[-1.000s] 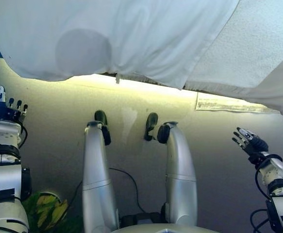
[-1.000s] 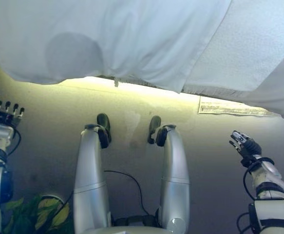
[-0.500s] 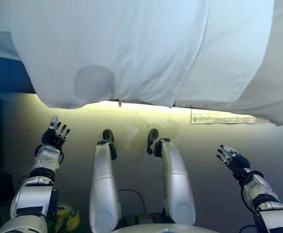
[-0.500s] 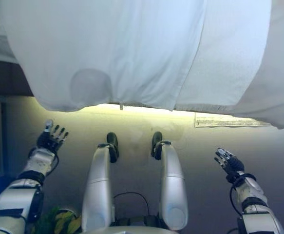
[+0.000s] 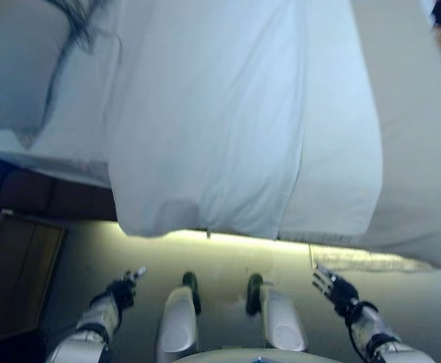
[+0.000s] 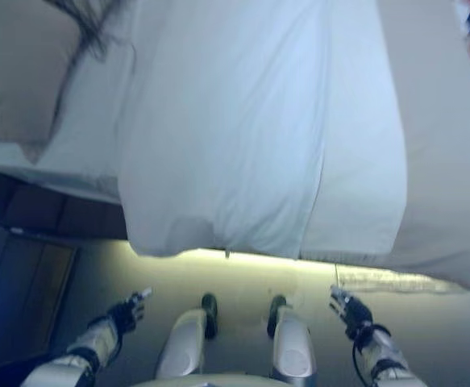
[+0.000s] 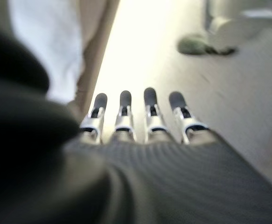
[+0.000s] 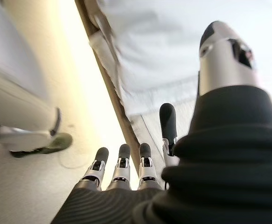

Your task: Make the bed neatly

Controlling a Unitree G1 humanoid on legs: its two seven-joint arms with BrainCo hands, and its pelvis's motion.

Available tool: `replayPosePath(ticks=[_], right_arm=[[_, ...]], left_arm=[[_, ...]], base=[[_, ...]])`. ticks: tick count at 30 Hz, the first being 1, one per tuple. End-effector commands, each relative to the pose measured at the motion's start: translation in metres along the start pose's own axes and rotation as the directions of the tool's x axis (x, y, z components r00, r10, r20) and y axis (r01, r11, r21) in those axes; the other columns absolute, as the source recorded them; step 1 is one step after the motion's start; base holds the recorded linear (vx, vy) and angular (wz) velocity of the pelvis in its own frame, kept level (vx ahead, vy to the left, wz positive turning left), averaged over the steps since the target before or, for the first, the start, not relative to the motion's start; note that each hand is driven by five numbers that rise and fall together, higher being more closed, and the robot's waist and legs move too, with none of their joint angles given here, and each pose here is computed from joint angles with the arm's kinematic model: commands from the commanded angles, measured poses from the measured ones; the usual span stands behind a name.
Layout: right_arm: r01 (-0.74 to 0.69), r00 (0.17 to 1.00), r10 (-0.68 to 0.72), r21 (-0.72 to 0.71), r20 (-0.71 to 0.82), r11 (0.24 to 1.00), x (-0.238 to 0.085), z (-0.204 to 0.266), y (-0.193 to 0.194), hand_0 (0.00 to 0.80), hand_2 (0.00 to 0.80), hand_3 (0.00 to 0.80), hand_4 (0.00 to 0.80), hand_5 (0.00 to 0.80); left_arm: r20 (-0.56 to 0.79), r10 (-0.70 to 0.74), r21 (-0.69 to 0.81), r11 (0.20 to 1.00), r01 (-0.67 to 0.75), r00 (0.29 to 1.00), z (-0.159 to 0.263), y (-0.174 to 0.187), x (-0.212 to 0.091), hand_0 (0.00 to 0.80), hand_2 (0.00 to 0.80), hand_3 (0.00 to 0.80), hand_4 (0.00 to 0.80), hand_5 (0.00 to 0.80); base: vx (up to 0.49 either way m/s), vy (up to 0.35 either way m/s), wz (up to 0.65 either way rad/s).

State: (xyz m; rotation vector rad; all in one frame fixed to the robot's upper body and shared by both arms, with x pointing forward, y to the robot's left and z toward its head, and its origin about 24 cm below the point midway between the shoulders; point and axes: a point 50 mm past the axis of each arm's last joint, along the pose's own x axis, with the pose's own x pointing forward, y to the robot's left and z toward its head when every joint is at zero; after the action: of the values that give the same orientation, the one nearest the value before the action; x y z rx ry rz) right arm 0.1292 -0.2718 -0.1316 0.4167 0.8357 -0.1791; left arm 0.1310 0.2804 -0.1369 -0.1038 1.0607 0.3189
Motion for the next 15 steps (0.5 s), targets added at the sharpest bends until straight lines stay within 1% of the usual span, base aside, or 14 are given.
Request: replayPosePath(ticks=[1,3,9,11,15], right_arm=[[0.02,0.999,-0.021,-0.019,-0.05,1.0,-0.002,-0.012,0.0,0.0,0.0,0.0,0.0,0.0],[0.024,0.995,-0.024,0.0,-0.098,1.0,-0.003,-0.026,0.003,0.0,0.0,0.0,0.0,0.0],[0.09,0.982,-0.067,0.118,-0.179,0.989,-0.006,-0.055,0.011,0.0,0.0,0.0,0.0,0.0],[0.105,0.974,-0.076,0.13,-0.212,0.986,-0.009,-0.064,0.011,0.0,0.0,0.0,0.0,0.0],[0.179,0.959,-0.13,0.182,-0.251,0.967,-0.012,-0.075,0.011,0.0,0.0,0.0,0.0,0.0]], left_arm=[[-0.093,0.084,0.069,0.995,-0.077,0.992,-0.015,0.009,-0.002,0.0,0.0,0.0,0.0,0.0],[-0.141,0.109,0.035,0.994,-0.105,0.984,-0.031,0.008,-0.004,0.0,0.0,0.0,0.0,0.0],[-0.206,0.081,-0.079,0.992,-0.099,0.975,-0.057,-0.007,-0.007,0.0,0.0,0.0,0.0,0.0],[-0.209,0.067,-0.098,0.991,-0.089,0.976,-0.061,-0.01,-0.008,0.0,0.0,0.0,0.0,0.0],[-0.209,0.033,-0.122,0.991,-0.059,0.977,-0.064,-0.023,-0.007,0.0,0.0,0.0,0.0,0.0]], base=[[0.218,-0.097,0.0],[0.179,-0.07,0.0],[0.126,-0.033,0.0],[0.108,-0.021,-0.01],[0.082,-0.032,0.0]])
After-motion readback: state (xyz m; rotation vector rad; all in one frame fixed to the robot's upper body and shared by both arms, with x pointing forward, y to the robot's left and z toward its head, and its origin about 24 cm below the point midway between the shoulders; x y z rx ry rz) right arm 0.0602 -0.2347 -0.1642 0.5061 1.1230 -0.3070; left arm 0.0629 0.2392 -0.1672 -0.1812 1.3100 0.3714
